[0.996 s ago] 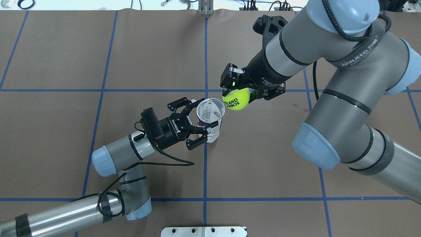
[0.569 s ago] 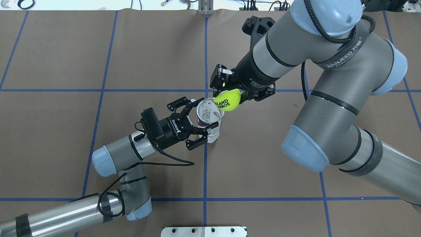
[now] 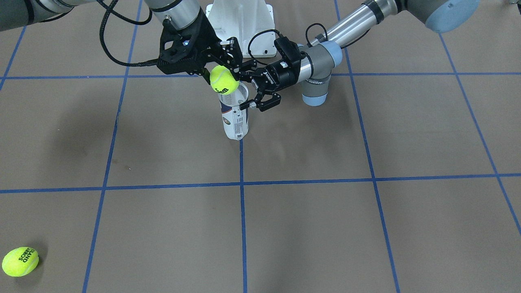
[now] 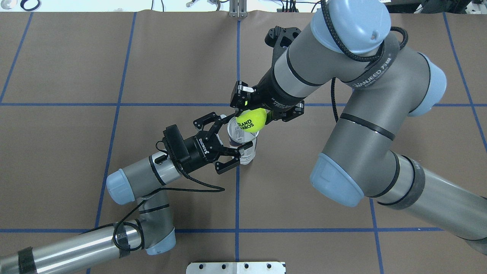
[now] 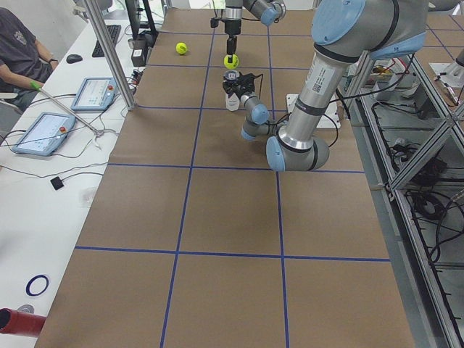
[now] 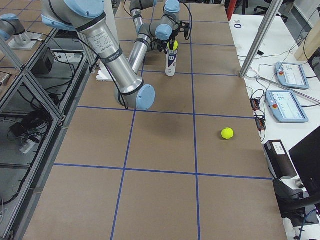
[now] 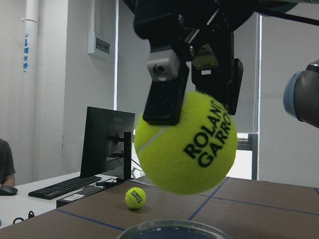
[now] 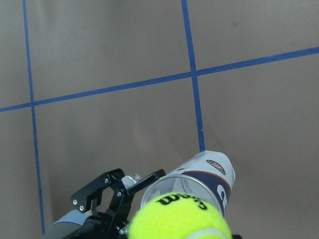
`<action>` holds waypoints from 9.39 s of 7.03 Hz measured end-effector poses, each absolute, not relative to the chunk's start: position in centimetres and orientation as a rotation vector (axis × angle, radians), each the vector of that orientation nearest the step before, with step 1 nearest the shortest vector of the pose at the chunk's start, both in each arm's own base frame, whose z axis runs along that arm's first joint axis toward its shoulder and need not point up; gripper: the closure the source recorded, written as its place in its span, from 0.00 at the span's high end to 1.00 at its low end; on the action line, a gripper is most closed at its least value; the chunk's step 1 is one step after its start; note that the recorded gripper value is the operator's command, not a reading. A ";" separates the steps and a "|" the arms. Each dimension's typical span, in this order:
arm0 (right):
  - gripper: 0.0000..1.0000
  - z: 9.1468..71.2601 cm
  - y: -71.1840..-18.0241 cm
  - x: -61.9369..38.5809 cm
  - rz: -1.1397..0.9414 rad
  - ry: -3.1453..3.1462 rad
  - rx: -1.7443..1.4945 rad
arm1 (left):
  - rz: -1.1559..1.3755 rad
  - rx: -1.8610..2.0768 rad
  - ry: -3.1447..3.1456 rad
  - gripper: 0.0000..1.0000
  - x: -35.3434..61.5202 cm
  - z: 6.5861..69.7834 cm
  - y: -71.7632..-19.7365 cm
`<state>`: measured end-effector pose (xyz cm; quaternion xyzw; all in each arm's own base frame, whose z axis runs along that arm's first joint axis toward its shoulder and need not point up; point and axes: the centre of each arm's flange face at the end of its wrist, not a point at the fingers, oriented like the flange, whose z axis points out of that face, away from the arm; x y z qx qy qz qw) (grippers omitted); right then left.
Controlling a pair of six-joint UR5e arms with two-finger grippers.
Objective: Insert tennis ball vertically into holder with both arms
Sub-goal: 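Open the right gripper to drop the ball into the can, then move the right gripper to the farther tennis ball and grasp it, then carry the second tennis ball with the right gripper over the can, then open the right gripper to drop the second ball into the can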
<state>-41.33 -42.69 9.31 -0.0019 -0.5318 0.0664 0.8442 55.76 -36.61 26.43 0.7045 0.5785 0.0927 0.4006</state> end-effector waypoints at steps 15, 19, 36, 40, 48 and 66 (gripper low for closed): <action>0.98 10.6 -42.6 -43.0 0.150 -1.084 0.006 | 0.236 1.780 1.462 0.87 55.8 26.6 -36.6; 0.98 22.6 -51.2 -34.1 0.160 -0.922 0.070 | 0.235 1.782 1.463 0.87 55.7 26.5 -36.6; 0.00 56.0 -74.4 -26.9 0.251 -0.571 0.227 | 0.233 1.785 1.468 0.88 55.3 27.1 -36.4; 0.00 45.7 -73.3 -26.1 0.253 -0.624 0.211 | 0.231 1.786 1.469 0.88 55.3 27.0 -36.4; 0.00 11.5 -45.0 -36.3 0.346 -1.018 -0.054 | 0.219 1.787 1.462 0.82 55.3 27.0 -36.5; 0.97 7.1 -42.3 -46.3 0.322 -1.011 -0.090 | 0.211 1.786 1.454 0.87 55.2 27.3 -36.6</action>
